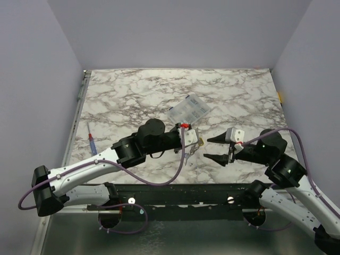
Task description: Put the keys on the keyring
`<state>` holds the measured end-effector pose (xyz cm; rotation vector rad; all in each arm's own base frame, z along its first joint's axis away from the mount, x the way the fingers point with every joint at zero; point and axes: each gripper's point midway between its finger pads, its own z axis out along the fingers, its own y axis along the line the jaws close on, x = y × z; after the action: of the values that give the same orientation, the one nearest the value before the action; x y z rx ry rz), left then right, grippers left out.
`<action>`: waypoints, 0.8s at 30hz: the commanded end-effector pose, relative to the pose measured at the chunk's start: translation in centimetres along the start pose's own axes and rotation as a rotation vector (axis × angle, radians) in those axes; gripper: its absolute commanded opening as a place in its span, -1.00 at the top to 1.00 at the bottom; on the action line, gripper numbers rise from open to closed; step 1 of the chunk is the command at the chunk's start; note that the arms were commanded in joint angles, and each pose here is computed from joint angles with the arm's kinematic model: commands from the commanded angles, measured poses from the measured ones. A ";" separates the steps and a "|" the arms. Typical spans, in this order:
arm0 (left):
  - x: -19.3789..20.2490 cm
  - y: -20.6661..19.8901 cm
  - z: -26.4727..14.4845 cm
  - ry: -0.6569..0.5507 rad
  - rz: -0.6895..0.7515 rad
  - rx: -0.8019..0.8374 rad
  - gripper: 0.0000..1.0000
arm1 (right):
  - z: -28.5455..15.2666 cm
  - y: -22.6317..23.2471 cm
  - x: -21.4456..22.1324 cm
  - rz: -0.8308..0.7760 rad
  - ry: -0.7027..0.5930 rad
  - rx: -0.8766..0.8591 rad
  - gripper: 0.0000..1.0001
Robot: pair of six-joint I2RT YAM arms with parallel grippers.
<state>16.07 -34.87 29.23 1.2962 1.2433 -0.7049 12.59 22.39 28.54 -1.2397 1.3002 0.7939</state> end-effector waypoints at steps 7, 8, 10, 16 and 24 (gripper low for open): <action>5.6 11.4 1.0 0.265 -0.096 -0.400 1.00 | -1.3 -5.3 -0.2 0.095 -0.093 0.365 -0.22; 6.4 12.7 0.7 0.277 -0.129 -0.434 1.00 | -1.4 -5.5 0.0 0.103 -0.093 0.379 -0.23; 8.0 15.4 -0.2 0.303 -0.177 -0.499 1.00 | -1.3 -5.5 0.4 0.127 -0.098 0.389 -0.22; 10.8 23.4 -3.0 0.353 -0.252 -0.701 1.00 | -1.0 -5.4 0.6 0.154 -0.115 0.389 -0.24; 10.5 37.6 -6.1 0.272 -0.399 -1.028 1.00 | 0.1 -5.5 0.7 0.171 -0.101 0.358 -0.24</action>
<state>47.30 -21.43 27.68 0.5286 1.8197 -0.0881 17.52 20.76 28.45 -0.8264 1.4131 0.6855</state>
